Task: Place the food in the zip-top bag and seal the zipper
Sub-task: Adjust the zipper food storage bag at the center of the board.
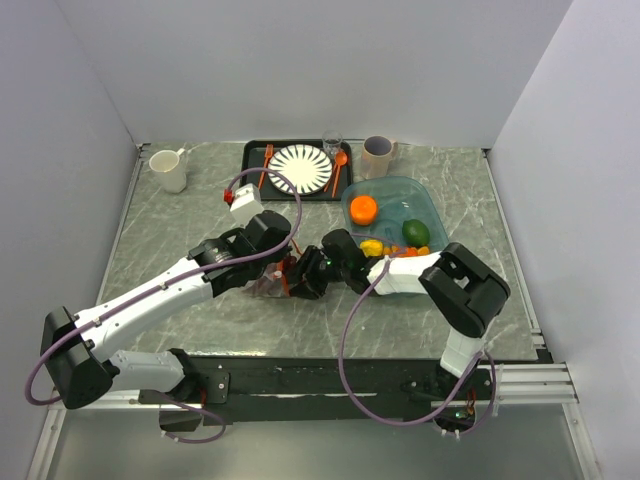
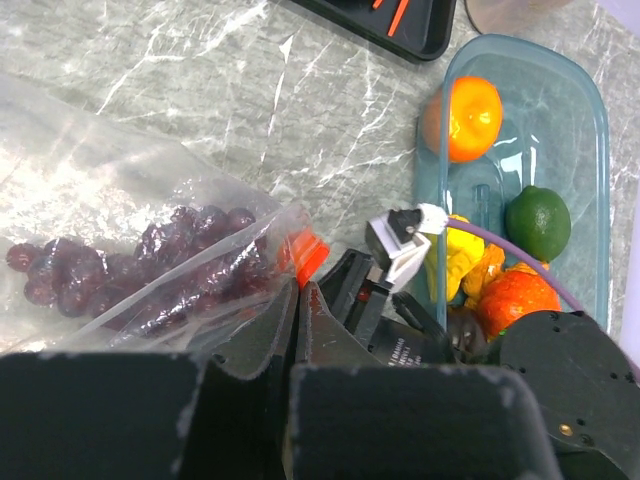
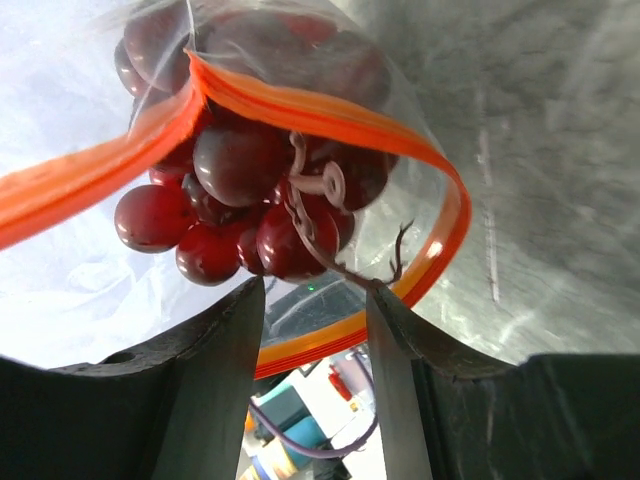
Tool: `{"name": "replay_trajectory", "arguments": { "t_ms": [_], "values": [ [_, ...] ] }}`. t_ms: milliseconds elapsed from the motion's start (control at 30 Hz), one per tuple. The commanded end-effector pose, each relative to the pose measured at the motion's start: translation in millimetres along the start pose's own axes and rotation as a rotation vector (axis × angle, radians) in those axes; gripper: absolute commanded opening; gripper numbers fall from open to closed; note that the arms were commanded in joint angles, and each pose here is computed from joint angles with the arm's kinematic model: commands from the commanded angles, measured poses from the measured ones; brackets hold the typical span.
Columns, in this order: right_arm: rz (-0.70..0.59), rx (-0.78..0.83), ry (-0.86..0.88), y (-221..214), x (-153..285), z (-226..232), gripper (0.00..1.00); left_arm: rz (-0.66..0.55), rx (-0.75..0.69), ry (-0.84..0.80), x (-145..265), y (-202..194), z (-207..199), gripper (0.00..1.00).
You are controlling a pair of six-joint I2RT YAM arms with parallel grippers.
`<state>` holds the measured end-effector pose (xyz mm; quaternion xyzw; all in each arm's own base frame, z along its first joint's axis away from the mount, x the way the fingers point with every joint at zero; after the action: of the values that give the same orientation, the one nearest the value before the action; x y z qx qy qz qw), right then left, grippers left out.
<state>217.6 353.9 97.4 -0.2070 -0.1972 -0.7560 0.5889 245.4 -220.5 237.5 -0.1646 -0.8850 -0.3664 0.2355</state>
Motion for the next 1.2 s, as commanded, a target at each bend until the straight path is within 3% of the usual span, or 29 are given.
{"name": "replay_trajectory", "arguments": {
  "t_ms": [0, 67, 167, 233, 733, 800, 900, 933, 967, 1167],
  "values": [
    [-0.057, 0.072, -0.015, 7, 14, 18, 0.53, -0.049, 0.027, -0.030, 8, 16, -12, 0.01],
    [-0.070, 0.081, -0.034, 9, 20, 17, 0.53, -0.059, 0.028, -0.031, 9, 19, -11, 0.01],
    [-0.101, 0.093, -0.065, 13, 28, 19, 0.75, -0.070, 0.027, -0.027, 11, 21, -9, 0.01],
    [-0.112, 0.110, -0.072, 15, 31, 23, 0.79, -0.076, 0.027, -0.020, 10, 21, -7, 0.01],
    [-0.029, -0.030, 0.040, 4, 7, 39, 0.82, -0.072, 0.062, -0.050, 10, 22, -17, 0.01],
    [-0.032, -0.030, 0.046, 3, 5, 42, 0.82, -0.072, 0.060, -0.046, 10, 21, -16, 0.01],
    [-0.045, -0.023, 0.026, 3, 4, 36, 0.72, -0.074, 0.060, -0.050, 11, 22, -16, 0.01],
    [-0.048, -0.023, 0.030, 3, 4, 36, 0.62, -0.073, 0.061, -0.049, 10, 22, -15, 0.01],
    [-0.050, -0.024, 0.031, 3, 4, 35, 0.59, -0.074, 0.060, -0.050, 11, 22, -15, 0.01],
    [-0.023, -0.026, 0.055, -3, 3, 34, 0.47, -0.075, 0.063, -0.053, 11, 23, -15, 0.01]
  ]
}}
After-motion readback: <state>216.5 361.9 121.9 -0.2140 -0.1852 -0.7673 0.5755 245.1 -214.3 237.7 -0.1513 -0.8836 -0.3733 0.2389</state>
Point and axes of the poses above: each gripper's point midway between its finger pads, its own x axis back along the fingers, its own z axis along the line the jaws close on, y = z × x, the point moved 4 cm from there along x, back along the fingers, and after that the axes turned 13 degrees about x, right-handed, at the moved point
